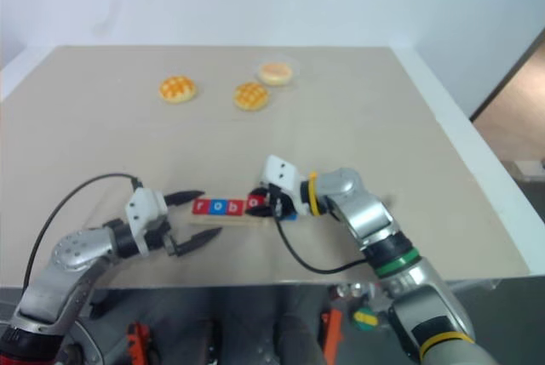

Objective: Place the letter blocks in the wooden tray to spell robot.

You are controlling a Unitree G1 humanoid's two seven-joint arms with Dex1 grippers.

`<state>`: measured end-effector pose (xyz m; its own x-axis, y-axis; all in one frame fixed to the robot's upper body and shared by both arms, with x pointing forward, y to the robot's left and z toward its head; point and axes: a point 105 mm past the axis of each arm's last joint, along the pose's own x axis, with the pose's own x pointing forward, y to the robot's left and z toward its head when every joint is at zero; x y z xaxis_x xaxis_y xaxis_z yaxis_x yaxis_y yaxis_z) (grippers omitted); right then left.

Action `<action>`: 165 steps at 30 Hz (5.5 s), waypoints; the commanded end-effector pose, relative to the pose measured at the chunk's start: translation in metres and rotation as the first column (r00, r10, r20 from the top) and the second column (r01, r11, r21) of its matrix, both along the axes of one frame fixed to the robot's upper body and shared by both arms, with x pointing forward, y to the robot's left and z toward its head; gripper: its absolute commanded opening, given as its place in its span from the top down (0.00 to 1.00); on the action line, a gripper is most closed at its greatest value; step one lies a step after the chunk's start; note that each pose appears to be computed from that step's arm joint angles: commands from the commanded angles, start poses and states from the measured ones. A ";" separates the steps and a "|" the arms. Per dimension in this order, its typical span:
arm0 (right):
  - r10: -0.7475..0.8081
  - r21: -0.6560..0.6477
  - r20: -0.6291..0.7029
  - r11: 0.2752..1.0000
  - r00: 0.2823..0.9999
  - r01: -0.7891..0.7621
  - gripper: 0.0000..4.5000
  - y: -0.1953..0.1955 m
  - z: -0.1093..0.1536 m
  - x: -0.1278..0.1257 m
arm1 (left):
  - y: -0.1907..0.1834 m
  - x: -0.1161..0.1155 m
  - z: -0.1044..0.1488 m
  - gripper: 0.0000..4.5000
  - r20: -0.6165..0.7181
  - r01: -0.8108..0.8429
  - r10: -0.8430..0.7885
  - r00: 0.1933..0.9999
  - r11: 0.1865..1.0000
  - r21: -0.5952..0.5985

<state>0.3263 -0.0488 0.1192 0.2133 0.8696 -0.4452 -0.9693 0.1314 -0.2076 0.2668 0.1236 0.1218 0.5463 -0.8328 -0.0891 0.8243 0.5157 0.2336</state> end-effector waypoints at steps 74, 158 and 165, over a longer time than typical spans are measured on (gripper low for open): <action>-0.416 0.262 0.048 0.882 0.908 0.391 0.99 0.006 0.003 -0.013 | -0.011 -0.006 0.008 0.00 0.036 0.114 -0.116 0.993 0.991 0.069; -0.217 0.078 -0.094 0.971 0.972 0.224 0.13 -0.073 -0.042 -0.038 | -0.031 -0.018 0.014 0.00 -0.031 0.196 -0.196 0.980 0.981 -0.008; -0.251 0.069 -0.094 0.964 0.963 0.258 0.42 -0.078 -0.041 -0.039 | -0.031 -0.017 0.014 0.00 -0.032 0.198 -0.198 0.980 0.980 -0.004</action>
<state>0.2911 -0.1217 0.0861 0.3978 0.8413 -0.3661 -0.9172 0.3745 -0.1360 0.2496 0.0937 0.1273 0.3745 -0.9192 -0.1216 0.9206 0.3529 0.1673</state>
